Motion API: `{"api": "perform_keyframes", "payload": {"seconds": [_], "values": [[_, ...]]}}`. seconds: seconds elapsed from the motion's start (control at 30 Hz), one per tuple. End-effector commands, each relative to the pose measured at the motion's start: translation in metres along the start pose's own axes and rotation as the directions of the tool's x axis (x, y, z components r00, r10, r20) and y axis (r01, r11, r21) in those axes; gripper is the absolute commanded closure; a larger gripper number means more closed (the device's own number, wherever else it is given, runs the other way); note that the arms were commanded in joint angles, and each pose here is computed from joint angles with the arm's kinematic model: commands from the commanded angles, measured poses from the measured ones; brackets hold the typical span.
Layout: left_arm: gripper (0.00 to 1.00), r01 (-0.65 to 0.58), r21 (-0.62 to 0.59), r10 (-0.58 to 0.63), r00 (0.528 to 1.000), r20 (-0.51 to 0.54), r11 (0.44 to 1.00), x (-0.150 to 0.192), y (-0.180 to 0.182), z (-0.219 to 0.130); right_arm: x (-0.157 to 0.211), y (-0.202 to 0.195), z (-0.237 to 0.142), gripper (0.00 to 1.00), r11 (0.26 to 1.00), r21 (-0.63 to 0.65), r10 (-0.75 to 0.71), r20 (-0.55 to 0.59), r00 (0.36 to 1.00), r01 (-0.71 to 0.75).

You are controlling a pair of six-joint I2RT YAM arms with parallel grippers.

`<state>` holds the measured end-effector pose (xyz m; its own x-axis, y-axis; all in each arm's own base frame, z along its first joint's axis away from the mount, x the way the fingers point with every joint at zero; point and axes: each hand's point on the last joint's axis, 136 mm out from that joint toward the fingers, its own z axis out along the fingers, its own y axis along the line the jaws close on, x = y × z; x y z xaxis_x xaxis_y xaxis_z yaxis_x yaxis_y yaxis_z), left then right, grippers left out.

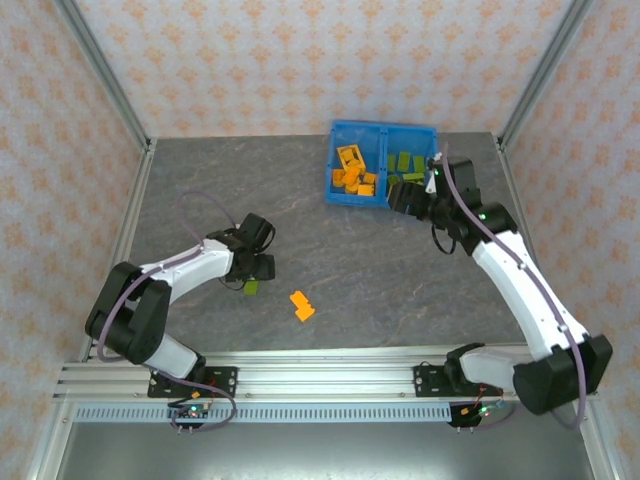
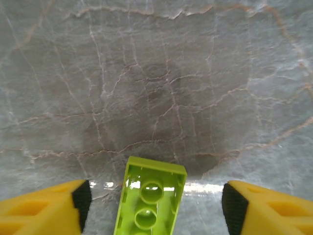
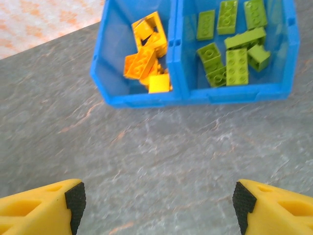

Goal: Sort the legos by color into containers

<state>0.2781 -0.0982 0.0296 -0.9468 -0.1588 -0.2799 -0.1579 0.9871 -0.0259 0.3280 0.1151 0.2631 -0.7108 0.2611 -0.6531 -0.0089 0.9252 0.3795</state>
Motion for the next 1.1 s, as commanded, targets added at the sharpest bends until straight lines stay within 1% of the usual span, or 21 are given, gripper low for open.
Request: {"api": "perform_keyframes", "payload": {"seconds": [0.0,0.13,0.27,0.33,0.37,0.47,0.57,0.63,0.73,0.8,0.9,1.0,1.03,1.07], "values": [[0.37,0.008,0.011,-0.008,1.0,-0.018,1.0,0.008,0.001,0.015,0.027,-0.005,-0.018,0.2,0.998,-0.017,0.066,-0.051,0.996,-0.067],[0.49,0.034,0.013,-0.034,0.998,-0.056,0.999,0.024,0.004,0.028,0.03,-0.009,-0.041,0.2,0.996,-0.002,0.087,-0.036,0.996,-0.087],[0.65,0.045,0.032,-0.043,0.998,-0.049,0.998,0.026,0.004,0.025,0.029,-0.002,-0.056,0.2,0.993,-0.034,0.108,-0.037,0.994,-0.109],[0.74,0.047,0.072,-0.045,0.998,-0.034,0.996,0.022,-0.002,0.015,0.031,-0.001,-0.061,0.2,0.992,-0.047,0.117,-0.039,0.992,-0.119],[0.76,0.082,0.105,-0.08,0.997,-0.023,0.991,0.017,-0.008,0.006,0.033,-0.001,-0.063,0.19,0.991,-0.049,0.122,-0.04,0.992,-0.124],[0.76,0.078,0.225,-0.092,0.994,0.05,0.971,-0.005,-0.034,-0.033,0.037,-0.003,-0.071,0.2,0.988,-0.057,0.139,-0.031,0.99,-0.14],[0.77,0.015,0.315,-0.077,0.98,0.185,0.949,-0.04,-0.066,-0.086,0.041,0.001,-0.079,0.19,0.984,-0.097,0.147,-0.025,0.989,-0.149],[0.77,-0.046,0.369,-0.056,0.964,0.261,0.928,-0.064,-0.096,-0.117,0.043,0.007,-0.082,0.19,0.978,-0.142,0.151,-0.028,0.988,-0.153],[0.78,-0.133,0.436,-0.036,0.933,0.357,0.89,-0.101,-0.146,-0.155,0.046,0.015,-0.088,0.19,0.968,-0.196,0.155,-0.033,0.987,-0.159],[0.79,-0.173,0.466,-0.032,0.916,0.4,0.868,-0.123,-0.18,-0.173,0.047,0.015,-0.091,0.19,0.965,-0.206,0.161,-0.027,0.987,-0.163],[0.79,-0.26,0.48,0.0,0.878,0.478,0.838,-0.154,-0.231,-0.19,0.049,0.011,-0.096,0.19,0.965,-0.201,0.17,-0.008,0.985,-0.168],[0.8,-0.301,0.503,-0.011,0.85,0.527,0.81,-0.184,-0.277,-0.196,0.053,0.006,-0.099,0.19,0.966,-0.189,0.177,0.0,0.984,-0.174],[0.8,-0.309,0.503,0.001,0.853,0.523,0.807,-0.192,-0.295,-0.183,0.055,0.003,-0.102,0.19,0.968,-0.179,0.181,0.003,0.983,-0.178],[0.8,-0.317,0.504,0.004,0.85,0.527,0.803,-0.199,-0.308,-0.178,0.056,0.001,-0.103,0.19,0.968,-0.173,0.185,0.005,0.983,-0.181]]}}
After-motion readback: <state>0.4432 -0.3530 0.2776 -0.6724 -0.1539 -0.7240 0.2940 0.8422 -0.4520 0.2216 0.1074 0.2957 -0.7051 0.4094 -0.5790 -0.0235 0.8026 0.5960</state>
